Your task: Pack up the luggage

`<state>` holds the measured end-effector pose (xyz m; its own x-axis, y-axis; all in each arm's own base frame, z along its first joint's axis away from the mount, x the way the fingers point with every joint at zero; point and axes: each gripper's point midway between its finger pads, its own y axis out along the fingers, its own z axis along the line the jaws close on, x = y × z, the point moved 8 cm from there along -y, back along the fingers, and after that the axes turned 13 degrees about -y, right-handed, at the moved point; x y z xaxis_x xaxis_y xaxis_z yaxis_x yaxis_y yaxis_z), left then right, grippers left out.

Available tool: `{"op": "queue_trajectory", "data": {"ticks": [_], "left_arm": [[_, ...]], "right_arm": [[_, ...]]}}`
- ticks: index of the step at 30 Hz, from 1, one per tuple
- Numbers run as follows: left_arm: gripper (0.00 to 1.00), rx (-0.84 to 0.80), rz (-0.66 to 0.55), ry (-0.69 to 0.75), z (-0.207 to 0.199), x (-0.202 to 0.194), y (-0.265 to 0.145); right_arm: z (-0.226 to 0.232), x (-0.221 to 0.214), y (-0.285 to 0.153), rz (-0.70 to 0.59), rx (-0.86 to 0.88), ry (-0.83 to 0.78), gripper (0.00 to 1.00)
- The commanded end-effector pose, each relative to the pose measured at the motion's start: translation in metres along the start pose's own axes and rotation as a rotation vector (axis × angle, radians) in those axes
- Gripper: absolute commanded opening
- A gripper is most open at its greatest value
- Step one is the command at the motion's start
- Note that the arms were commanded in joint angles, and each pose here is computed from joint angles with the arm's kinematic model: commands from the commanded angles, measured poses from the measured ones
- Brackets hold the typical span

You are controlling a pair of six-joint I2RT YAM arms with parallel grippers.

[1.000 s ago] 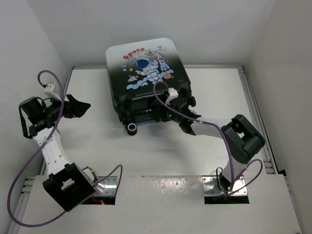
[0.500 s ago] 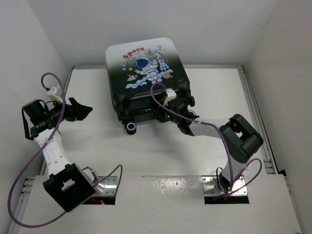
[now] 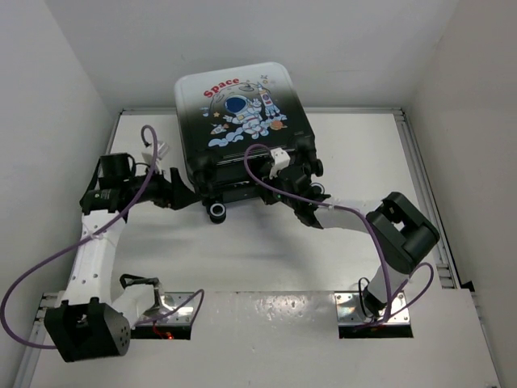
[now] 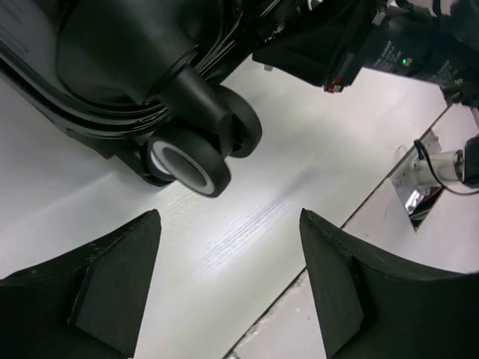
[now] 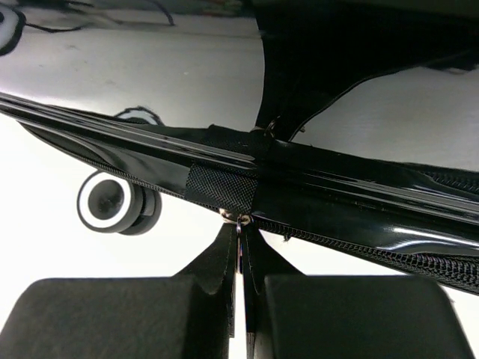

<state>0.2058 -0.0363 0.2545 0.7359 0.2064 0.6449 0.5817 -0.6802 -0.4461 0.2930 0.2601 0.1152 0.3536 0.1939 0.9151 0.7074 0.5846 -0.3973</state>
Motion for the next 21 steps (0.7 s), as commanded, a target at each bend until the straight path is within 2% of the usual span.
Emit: {"op": "queue_trajectory", "data": {"ticks": [1, 5, 7, 10, 19, 21], "left_arm": [[0.79, 0.085, -0.063, -0.062, -0.016, 0.009, 0.008], [0.79, 0.195, -0.175, -0.071, -0.031, 0.023, 0.023], [0.87, 0.251, -0.216, -0.093, -0.032, 0.031, 0.029], [0.93, 0.311, -0.245, -0.107, -0.033, 0.041, 0.037], [0.94, 0.467, -0.172, -0.057, -0.028, 0.048, 0.074], [0.99, 0.482, -0.150, -0.031, -0.033, 0.050, 0.084]], "right_arm": [[-0.007, 0.026, -0.011, -0.099, -0.073, -0.059, 0.00], [-0.005, 0.027, -0.009, -0.102, -0.090, -0.083, 0.00], [-0.004, 0.028, -0.009, -0.106, -0.112, -0.092, 0.00], [-0.004, 0.029, -0.008, -0.106, -0.120, -0.094, 0.00], [-0.004, 0.029, -0.005, -0.096, -0.138, -0.100, 0.00], [-0.004, 0.029, -0.006, -0.099, -0.136, -0.104, 0.00]]}}
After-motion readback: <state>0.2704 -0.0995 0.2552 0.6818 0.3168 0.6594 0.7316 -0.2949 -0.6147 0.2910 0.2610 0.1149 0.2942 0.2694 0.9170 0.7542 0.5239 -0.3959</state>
